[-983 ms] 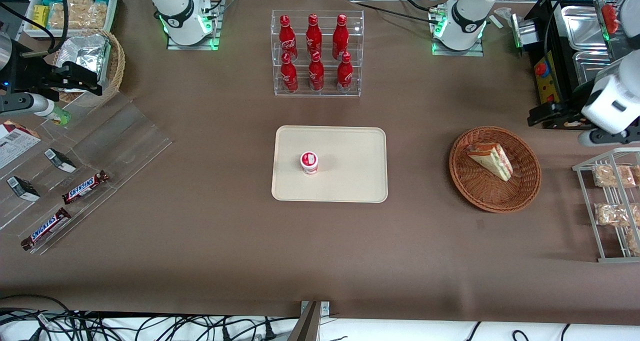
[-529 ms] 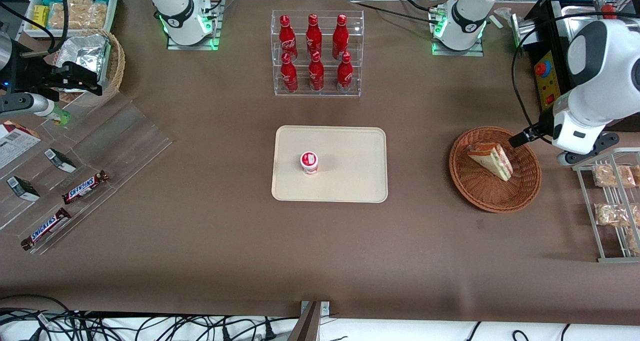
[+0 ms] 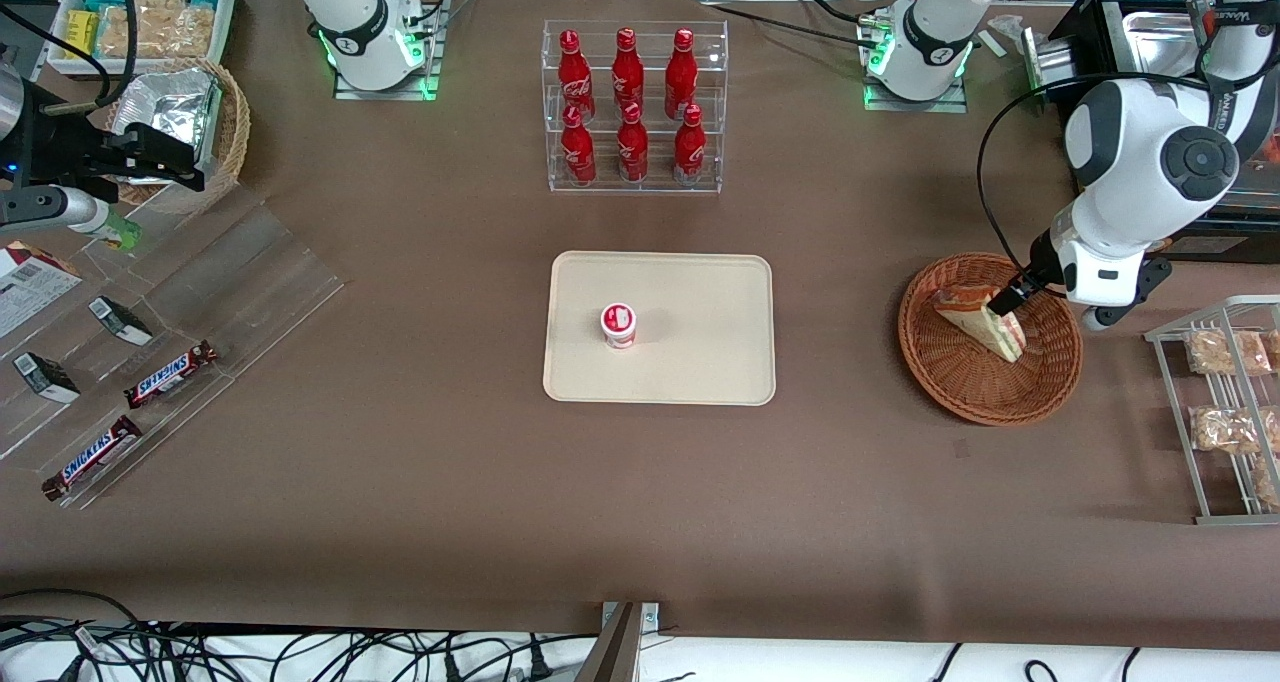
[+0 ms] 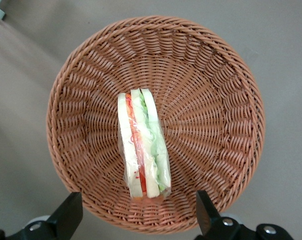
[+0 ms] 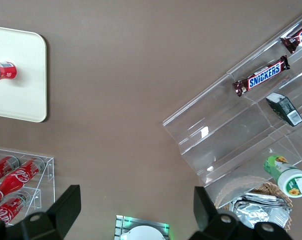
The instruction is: Place sandwich from basket to tray
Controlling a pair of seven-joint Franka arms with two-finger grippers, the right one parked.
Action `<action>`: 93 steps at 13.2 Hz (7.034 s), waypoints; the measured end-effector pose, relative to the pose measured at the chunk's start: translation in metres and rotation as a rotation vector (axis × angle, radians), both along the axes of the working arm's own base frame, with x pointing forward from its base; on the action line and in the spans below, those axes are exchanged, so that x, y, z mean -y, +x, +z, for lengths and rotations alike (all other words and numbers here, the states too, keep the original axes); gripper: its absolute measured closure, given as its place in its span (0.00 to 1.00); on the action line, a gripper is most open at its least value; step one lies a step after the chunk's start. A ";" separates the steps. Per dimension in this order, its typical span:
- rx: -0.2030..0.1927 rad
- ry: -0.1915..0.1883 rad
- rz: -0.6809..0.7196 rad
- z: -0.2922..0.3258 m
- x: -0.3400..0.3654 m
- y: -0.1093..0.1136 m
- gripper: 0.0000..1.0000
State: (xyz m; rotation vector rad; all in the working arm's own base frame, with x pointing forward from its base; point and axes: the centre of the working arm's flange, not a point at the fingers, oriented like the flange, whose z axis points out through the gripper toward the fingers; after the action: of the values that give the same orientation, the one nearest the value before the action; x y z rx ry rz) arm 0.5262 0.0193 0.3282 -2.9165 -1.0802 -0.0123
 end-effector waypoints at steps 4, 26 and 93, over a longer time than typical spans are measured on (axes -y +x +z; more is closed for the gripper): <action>0.053 -0.004 0.029 -0.027 -0.005 -0.013 0.00; 0.010 0.041 -0.016 -0.043 0.000 0.004 0.74; -0.041 -0.045 -0.560 0.176 0.195 0.104 0.00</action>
State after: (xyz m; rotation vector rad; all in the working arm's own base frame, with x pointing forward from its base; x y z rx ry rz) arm 0.6301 -0.1754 0.5041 -3.1318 -0.2340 0.0586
